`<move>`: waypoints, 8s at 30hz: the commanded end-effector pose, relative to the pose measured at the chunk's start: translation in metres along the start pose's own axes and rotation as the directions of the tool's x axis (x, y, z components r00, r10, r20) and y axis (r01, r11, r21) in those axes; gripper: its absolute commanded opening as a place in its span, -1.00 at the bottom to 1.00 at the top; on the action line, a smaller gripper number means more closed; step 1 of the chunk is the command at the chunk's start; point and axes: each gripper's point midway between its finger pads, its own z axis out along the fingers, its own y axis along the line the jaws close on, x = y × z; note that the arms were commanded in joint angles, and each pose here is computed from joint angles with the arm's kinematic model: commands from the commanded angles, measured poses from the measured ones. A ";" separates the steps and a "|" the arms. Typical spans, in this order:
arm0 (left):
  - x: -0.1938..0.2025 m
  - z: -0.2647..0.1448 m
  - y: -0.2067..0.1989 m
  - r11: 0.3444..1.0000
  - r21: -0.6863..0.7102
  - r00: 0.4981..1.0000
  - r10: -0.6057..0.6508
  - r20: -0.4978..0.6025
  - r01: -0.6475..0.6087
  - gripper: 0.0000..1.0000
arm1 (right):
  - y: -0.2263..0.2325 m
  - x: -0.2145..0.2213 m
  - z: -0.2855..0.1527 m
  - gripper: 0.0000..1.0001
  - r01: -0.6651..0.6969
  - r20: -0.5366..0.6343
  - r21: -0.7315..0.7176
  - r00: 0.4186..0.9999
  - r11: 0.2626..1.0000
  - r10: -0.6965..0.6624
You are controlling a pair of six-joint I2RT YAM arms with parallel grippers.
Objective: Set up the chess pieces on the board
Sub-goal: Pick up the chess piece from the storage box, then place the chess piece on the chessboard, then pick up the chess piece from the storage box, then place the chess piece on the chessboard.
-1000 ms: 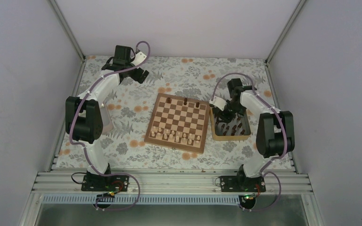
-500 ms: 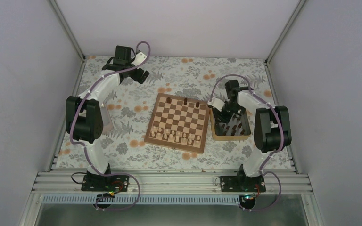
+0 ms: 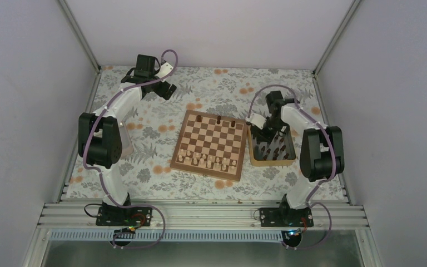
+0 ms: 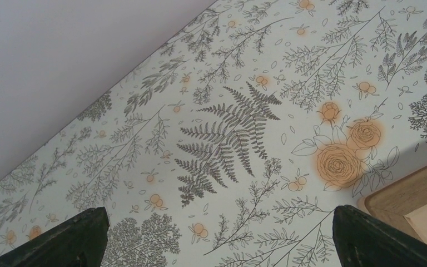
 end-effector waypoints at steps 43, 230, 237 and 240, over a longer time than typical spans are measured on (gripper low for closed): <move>-0.020 -0.039 0.036 0.996 -0.083 0.998 -0.010 0.067 0.016 1.00 | 0.053 -0.327 0.022 -0.82 0.577 0.236 0.225 0.750 0.785 -0.618; -0.003 0.006 -0.002 1.000 0.001 1.000 0.021 -0.022 -0.021 1.00 | -0.049 -0.146 -0.046 -0.78 0.238 0.039 0.128 0.969 0.963 -0.244; -0.004 0.010 -0.007 1.000 0.007 0.999 0.028 -0.026 -0.028 1.00 | -0.036 -0.126 -0.030 -0.77 0.217 0.009 0.100 0.976 0.971 -0.219; -0.004 0.011 -0.008 1.000 0.009 0.999 0.030 -0.028 -0.030 1.00 | -0.030 -0.122 -0.027 -0.77 0.209 0.020 0.090 0.977 0.974 -0.211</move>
